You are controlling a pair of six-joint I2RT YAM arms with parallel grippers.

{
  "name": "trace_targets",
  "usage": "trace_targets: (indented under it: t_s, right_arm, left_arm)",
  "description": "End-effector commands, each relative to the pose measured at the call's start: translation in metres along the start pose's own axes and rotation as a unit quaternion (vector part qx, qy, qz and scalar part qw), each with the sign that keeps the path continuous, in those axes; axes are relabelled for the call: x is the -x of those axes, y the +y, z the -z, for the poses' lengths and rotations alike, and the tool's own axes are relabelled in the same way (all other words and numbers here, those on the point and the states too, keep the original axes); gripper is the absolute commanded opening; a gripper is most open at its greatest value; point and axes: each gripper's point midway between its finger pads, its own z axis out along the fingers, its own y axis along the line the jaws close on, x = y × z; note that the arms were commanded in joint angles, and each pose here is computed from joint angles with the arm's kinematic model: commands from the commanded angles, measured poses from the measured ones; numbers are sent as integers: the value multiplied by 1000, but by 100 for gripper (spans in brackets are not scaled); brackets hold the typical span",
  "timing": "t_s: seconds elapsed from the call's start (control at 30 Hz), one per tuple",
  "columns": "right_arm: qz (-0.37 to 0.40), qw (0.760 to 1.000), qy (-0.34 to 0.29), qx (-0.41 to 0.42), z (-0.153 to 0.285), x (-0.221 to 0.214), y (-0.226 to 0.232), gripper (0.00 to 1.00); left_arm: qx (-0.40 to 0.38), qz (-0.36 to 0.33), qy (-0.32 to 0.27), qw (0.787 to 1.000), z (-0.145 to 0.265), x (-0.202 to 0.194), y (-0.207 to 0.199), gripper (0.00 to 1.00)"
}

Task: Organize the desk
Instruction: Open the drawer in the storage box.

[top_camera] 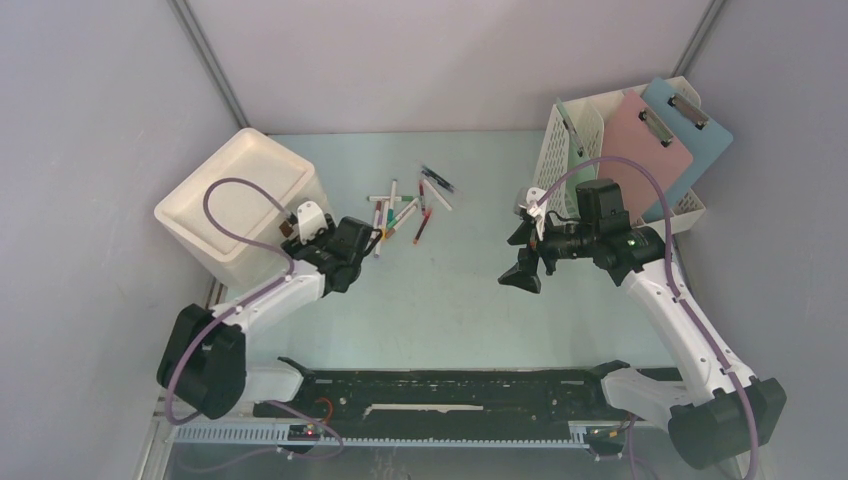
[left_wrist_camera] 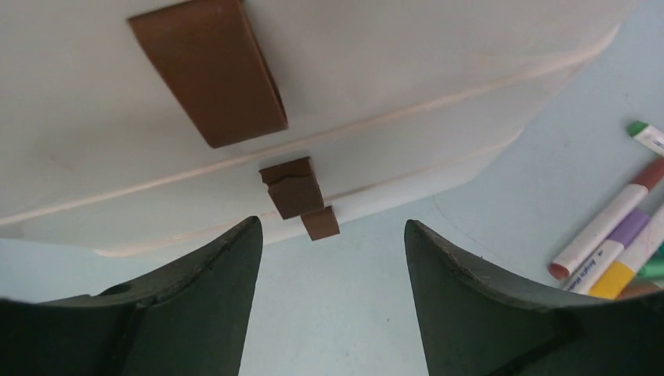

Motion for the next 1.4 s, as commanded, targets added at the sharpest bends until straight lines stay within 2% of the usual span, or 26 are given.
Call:
trace_targets:
  t_s: [0.0, 0.2, 0.5, 0.7, 0.87, 1.07, 1.27, 1.37]
  right_arm:
    - [19, 1000, -7, 2, 1, 4, 2, 100]
    - [19, 1000, -7, 2, 1, 4, 2, 100]
    - [19, 1000, -7, 3, 0, 4, 2, 100]
    - [20, 1000, -8, 1, 1, 5, 2, 100]
    - [19, 1000, -7, 2, 0, 4, 2, 100]
    - [19, 1000, -7, 2, 1, 4, 2, 100]
    - [19, 1000, -7, 1, 0, 4, 1, 100]
    - [19, 1000, -7, 1, 1, 4, 2, 100]
  left_arm:
    - [51, 38, -50, 997, -7, 25, 4, 73]
    - [75, 41, -60, 995, -15, 30, 8, 70]
    - [73, 36, -41, 996, -22, 17, 4, 62]
    - [72, 34, -34, 996, -26, 13, 1, 54]
    - [68, 34, -35, 996, -26, 16, 2, 37]
    - [50, 24, -24, 998, -22, 18, -1, 9]
    - [3, 28, -5, 1000, -13, 18, -7, 1]
    - [-30, 42, 2, 999, -7, 17, -12, 0]
